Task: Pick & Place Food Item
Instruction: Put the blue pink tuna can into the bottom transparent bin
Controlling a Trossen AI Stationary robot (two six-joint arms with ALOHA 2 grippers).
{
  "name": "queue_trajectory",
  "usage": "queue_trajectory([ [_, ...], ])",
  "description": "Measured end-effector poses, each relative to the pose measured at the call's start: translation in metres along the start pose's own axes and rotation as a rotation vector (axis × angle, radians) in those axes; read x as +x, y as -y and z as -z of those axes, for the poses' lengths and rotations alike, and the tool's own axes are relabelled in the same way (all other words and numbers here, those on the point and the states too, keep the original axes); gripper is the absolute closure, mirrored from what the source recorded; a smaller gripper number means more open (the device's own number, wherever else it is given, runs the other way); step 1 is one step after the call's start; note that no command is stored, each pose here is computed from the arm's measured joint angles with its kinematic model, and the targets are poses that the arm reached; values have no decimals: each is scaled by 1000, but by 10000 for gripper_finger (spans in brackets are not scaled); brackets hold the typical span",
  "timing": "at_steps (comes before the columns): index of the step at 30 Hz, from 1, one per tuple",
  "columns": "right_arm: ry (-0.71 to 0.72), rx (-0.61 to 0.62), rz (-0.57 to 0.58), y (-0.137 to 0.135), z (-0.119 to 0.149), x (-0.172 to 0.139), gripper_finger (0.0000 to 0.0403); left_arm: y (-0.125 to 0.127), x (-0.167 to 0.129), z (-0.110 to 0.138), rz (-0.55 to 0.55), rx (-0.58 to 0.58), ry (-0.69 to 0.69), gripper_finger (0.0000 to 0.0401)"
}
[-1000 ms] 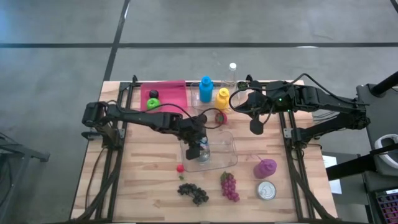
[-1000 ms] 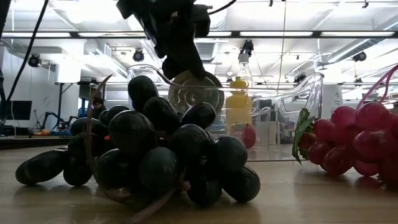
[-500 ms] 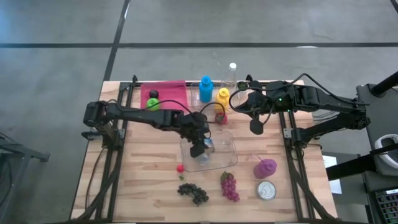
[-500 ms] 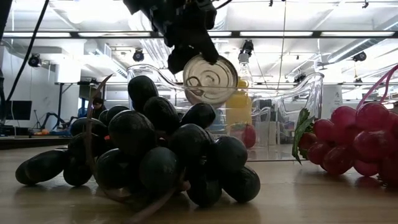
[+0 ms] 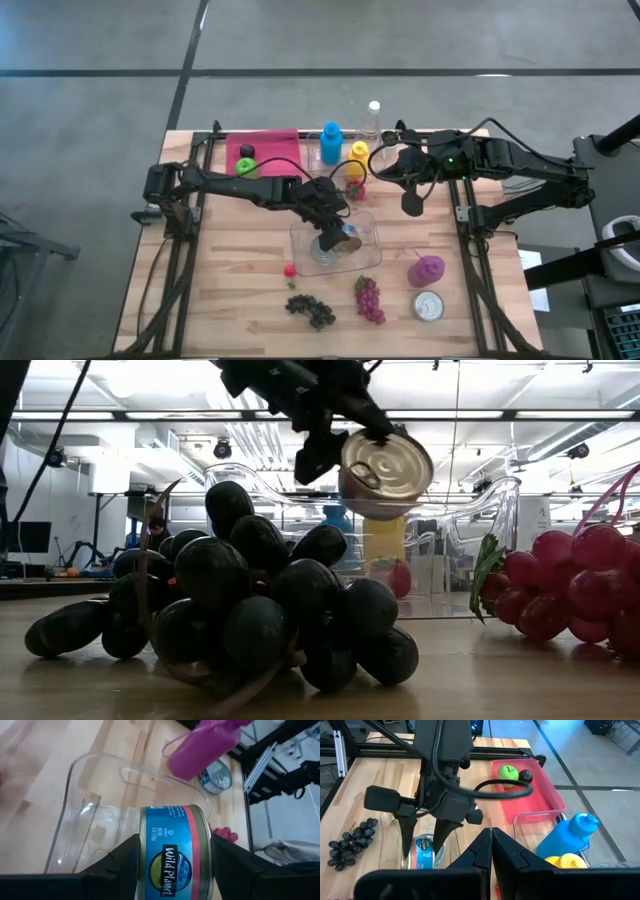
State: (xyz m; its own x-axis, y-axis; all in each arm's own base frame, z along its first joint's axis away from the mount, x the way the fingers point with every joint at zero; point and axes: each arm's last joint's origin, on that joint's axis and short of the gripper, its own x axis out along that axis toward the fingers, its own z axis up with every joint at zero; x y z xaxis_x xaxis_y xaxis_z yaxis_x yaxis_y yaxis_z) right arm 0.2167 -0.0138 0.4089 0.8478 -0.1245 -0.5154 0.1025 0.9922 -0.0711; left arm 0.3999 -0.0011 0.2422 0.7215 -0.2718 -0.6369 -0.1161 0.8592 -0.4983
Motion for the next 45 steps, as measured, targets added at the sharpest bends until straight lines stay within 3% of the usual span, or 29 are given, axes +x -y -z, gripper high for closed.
queue_trajectory([
  [18, 5, -1, 0, 0, 0, 0, 394, -23, 55, -6, 128, 25, -40, 200],
  [37, 6, 2, 0, 0, -1, 0, 394, -39, 72, 6, 82, 25, -80, 198],
  [41, 6, 1, 0, 0, -1, 0, 394, -40, 72, 8, 66, 21, -95, 174],
  [45, 6, 0, 0, 0, -1, 0, 394, -40, 72, 8, 66, 19, -98, 120],
])
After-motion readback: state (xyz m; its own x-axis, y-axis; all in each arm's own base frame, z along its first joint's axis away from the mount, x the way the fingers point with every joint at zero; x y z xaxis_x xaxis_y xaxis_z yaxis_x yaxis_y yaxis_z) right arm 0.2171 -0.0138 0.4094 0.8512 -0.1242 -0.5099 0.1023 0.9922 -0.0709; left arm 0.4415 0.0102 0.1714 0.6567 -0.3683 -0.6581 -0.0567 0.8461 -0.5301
